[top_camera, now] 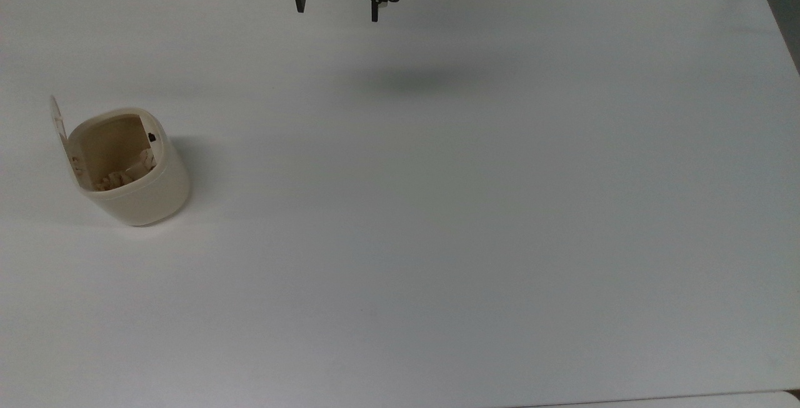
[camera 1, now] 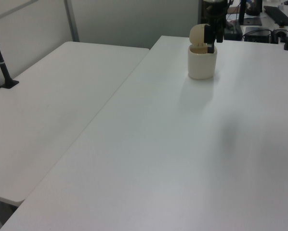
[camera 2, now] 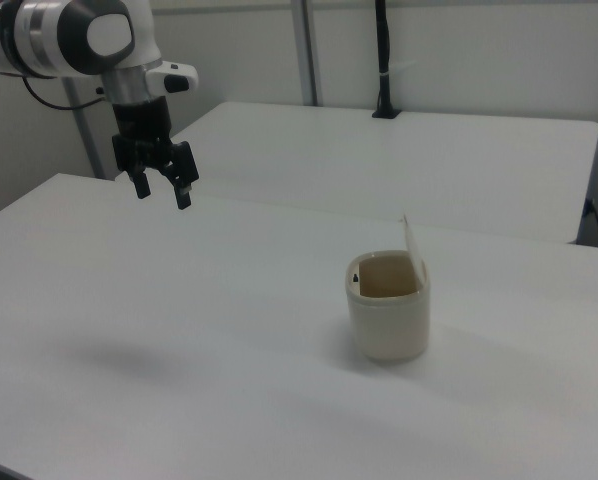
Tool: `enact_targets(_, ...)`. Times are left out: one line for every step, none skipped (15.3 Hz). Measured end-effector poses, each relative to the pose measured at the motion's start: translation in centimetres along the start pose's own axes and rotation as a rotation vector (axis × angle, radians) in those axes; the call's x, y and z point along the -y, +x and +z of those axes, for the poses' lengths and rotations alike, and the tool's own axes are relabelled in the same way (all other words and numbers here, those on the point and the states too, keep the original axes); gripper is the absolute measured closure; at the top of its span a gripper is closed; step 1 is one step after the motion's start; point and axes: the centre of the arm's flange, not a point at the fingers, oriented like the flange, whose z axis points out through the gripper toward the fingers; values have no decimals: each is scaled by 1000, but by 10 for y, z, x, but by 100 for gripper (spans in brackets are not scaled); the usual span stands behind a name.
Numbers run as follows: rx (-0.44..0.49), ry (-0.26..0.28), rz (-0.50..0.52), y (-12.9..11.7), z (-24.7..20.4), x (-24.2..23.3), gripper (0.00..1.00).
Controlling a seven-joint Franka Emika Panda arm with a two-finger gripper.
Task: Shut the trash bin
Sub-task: 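Move the gripper over to the open lid of the cream bin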
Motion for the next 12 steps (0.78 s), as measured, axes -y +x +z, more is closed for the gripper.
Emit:
enact_targets(-2,0,3,0,-1,-2,0)
enact_targets(-2,0,4,0,-1,-3,0)
enact_targets(-2,1,8,0,-1,-5,0)
enact_targets(-2,1,13,0,-1,-8,0)
enact_targets(-3,1,17,1,-1,-10,0)
enact_targets(-3,1,21,1,-2,-12,0)
enact_targets(-3,2,24,1,-2,-14,0)
enact_targets(-3,2,28,1,-2,-16,1)
enact_targets(-3,2,29,1,-2,-17,4)
enact_targets(-3,2,29,1,-2,-17,4)
enact_targets(-3,2,31,2,-2,-18,11)
enact_targets(-3,2,34,2,-2,-20,22)
